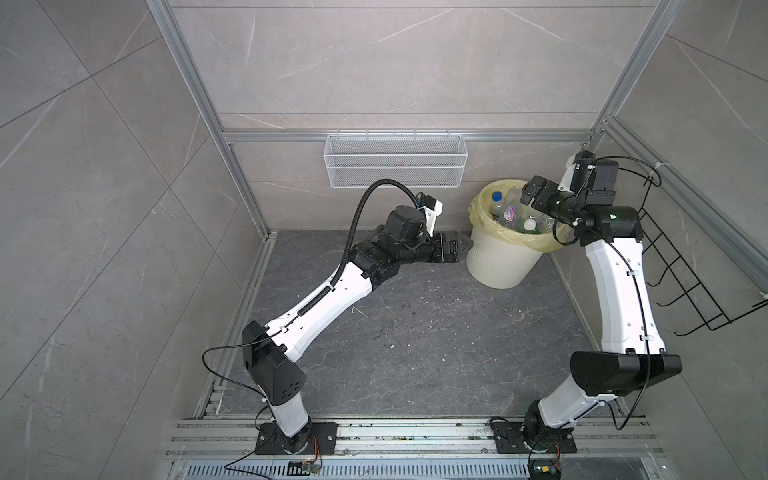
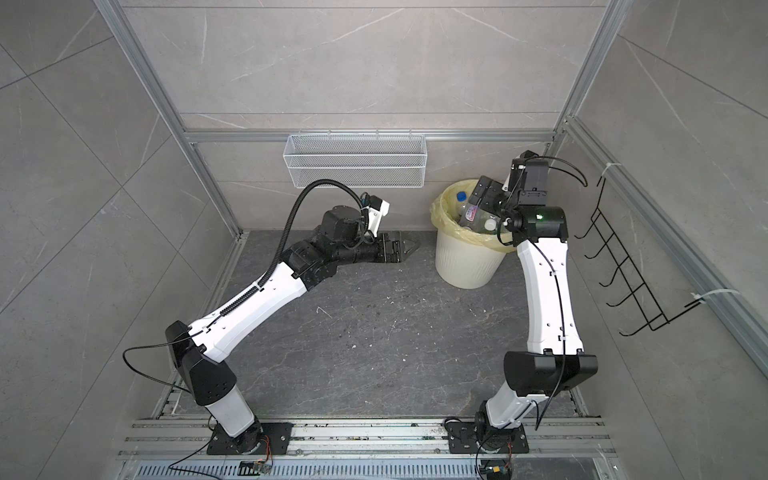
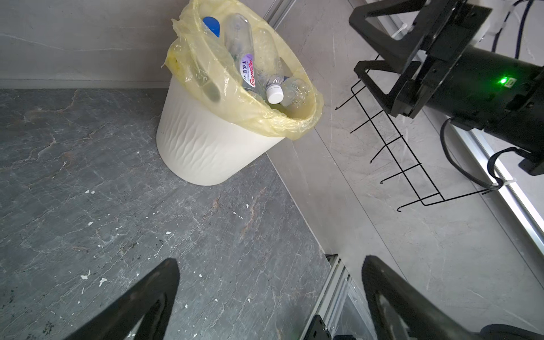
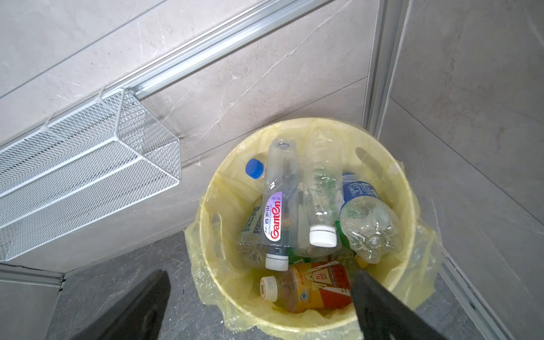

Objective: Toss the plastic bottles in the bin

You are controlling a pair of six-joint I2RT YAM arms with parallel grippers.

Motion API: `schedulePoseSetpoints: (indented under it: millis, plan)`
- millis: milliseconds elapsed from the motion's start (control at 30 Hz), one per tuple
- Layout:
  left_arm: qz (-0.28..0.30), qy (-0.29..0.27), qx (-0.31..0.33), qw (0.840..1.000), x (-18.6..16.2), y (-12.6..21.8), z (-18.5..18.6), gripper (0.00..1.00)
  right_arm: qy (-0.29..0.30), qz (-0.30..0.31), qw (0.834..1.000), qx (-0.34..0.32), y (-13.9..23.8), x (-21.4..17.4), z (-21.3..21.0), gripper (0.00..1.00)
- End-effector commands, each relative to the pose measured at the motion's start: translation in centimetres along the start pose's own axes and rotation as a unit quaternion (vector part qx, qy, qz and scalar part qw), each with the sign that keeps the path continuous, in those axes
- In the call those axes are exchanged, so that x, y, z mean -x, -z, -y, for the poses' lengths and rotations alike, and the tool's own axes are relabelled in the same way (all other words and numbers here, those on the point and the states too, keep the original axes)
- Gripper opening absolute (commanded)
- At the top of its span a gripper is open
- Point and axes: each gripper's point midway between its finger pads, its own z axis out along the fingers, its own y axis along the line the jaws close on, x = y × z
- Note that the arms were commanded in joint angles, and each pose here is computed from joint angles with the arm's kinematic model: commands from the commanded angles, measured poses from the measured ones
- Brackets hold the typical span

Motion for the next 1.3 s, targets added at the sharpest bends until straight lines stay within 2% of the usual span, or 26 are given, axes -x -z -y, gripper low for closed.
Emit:
schedulePoseSetpoints:
  millis: [0, 267, 333, 467, 533, 633, 733, 833, 867, 967, 1033, 1167, 1267]
  plan:
    - [0.041, -0.019, -0.005, 0.999, 2.0, 2.7, 1.5, 1.00, -0.004, 0.005, 1.000, 0.005, 0.8, -0.1, 0.0, 1.00]
    - [0.075, -0.075, 0.061, 0.992, 2.6, 5.6, -1.2, 1.00, 0.006, 0.018, 0.999, 0.039, 3.4, -0.8, -1.7, 1.00]
    - [0.091, -0.103, 0.086, 0.987, 3.0, 6.9, -2.2, 1.00, 0.019, 0.021, 0.998, 0.050, 3.8, -1.6, -2.5, 1.00]
    - [0.129, -0.165, 0.154, 0.966, 3.4, 9.8, -4.8, 1.00, 0.060, 0.015, 0.995, 0.081, 3.7, -5.0, -5.3, 1.00]
    - [0.141, -0.174, 0.193, 0.955, 3.6, 11.4, -6.8, 1.00, 0.092, 0.004, 0.992, 0.085, 3.5, -7.0, -6.6, 1.00]
    - [0.158, -0.176, 0.276, 0.931, 3.6, 14.1, -11.2, 1.00, 0.127, -0.020, 0.988, 0.088, 2.9, -10.3, -8.1, 1.00]
    - [0.168, -0.162, 0.372, 0.899, 3.0, 17.6, -16.9, 1.00, 0.136, -0.038, 0.986, 0.094, 2.0, -13.5, -8.3, 1.00]
    - [0.192, -0.126, 0.462, 0.857, 1.6, 22.1, -22.1, 1.00, 0.140, -0.045, 0.984, 0.100, 1.0, -16.4, -8.0, 1.00]
    - [0.208, -0.124, 0.491, 0.837, 1.1, 23.7, -23.3, 1.00, 0.142, -0.047, 0.984, 0.100, 0.7, -17.4, -7.7, 1.00]
    - [0.225, -0.143, 0.528, 0.806, -1.0, 25.8, -25.9, 1.00, 0.157, -0.056, 0.981, 0.097, -0.4, -20.2, -6.7, 1.00]
    - [0.219, -0.143, 0.554, 0.790, -2.5, 26.7, -28.0, 1.00, 0.168, -0.062, 0.980, 0.081, -1.3, -21.8, -5.6, 1.00]
    - [0.188, -0.096, 0.612, 0.762, -6.1, 28.4, -33.5, 1.00, 0.188, -0.061, 0.980, 0.013, -3.2, -24.2, -2.4, 1.00]
    - [0.172, -0.060, 0.631, 0.754, -8.6, 28.7, -36.7, 1.00, 0.198, -0.041, 0.978, -0.041, -3.8, -25.0, 0.1, 1.00]
